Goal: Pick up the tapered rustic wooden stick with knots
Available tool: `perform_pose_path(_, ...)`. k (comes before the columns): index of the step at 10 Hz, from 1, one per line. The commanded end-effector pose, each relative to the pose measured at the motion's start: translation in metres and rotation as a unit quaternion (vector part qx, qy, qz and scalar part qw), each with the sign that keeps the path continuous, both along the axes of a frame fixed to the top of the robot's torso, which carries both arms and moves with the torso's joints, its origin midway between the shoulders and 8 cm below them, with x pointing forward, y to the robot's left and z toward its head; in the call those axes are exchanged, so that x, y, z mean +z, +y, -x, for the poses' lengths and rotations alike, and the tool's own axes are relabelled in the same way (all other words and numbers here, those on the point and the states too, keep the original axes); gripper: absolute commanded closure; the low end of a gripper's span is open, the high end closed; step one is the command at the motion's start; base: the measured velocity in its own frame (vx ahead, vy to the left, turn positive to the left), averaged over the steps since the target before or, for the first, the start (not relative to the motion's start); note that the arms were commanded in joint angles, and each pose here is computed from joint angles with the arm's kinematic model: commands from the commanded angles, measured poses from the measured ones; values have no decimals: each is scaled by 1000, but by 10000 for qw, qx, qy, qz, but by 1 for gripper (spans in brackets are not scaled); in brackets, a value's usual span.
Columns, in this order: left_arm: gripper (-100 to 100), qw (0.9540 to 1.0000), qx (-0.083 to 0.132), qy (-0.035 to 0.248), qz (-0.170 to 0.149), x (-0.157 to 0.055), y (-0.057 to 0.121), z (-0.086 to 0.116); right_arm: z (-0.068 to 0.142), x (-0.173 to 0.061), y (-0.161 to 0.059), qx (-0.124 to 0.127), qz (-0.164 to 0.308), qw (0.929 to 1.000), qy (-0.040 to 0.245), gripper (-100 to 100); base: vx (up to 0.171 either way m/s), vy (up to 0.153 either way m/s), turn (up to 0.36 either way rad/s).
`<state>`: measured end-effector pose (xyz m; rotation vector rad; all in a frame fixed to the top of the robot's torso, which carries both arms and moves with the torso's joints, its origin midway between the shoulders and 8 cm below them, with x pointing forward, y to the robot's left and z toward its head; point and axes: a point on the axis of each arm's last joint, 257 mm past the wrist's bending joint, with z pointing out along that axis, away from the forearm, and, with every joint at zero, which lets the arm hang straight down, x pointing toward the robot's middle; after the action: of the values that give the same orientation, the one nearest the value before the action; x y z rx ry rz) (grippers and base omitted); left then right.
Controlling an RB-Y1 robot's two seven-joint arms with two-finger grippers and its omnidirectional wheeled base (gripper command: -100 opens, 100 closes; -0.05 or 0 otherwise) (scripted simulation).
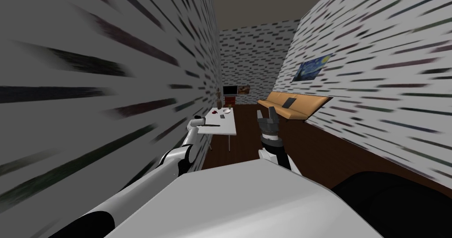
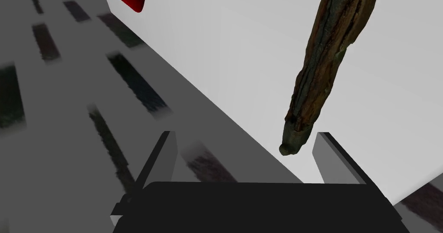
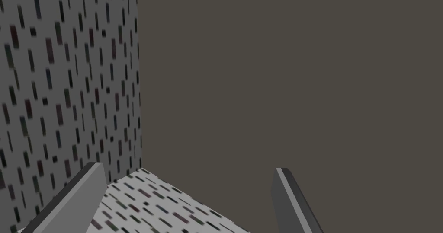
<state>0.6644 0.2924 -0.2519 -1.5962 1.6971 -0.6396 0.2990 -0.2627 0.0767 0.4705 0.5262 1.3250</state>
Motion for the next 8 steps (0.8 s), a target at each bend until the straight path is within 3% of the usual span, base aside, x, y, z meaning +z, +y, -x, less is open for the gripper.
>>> perform_pose_path(1, -100, 9998, -10, 217, 27, -11, -3, 7, 0, 0, 0, 0, 0, 10000, 0, 0, 17, -3, 2)
perform_pose_path(2, -100, 9989, -99, 456, 67, -16, -17, 7, 0, 0, 0, 0, 0, 10000, 0, 0, 32, -6, 59)
perform_pose_path(3, -100, 9981, -92, 603, 80, -22, -17, 12, 0, 0, 0, 0, 0, 10000, 0, 0, 36, -13, 51)
perform_pose_path(4, -100, 9969, -182, 764, 103, -19, -30, 11, 0, 0, 0, 0, 0, 10000, 0, 0, 55, -21, 84)
perform_pose_path(5, -100, 9950, -175, 978, 119, -31, -31, 19, 0, 0, 0, 0, 0, 10000, 0, 0, 53, -20, 31)
perform_pose_path(6, -100, 9933, -263, 1120, 129, -27, -43, 18, 0, 0, 0, 0, 0, 10000, 0, 0, 64, -28, 67)
perform_pose_path(7, -100, 9906, -257, 1337, 143, -40, -44, 27, 0, 0, 0, 0, 0, 10000, 0, 0, 50, -26, 40)
perform_pose_path(8, -100, 9906, -257, 1337, 143, -40, -44, 27, 0, 0, 0, 0, 0, 10000, 0, 0, 16, -9, -4)
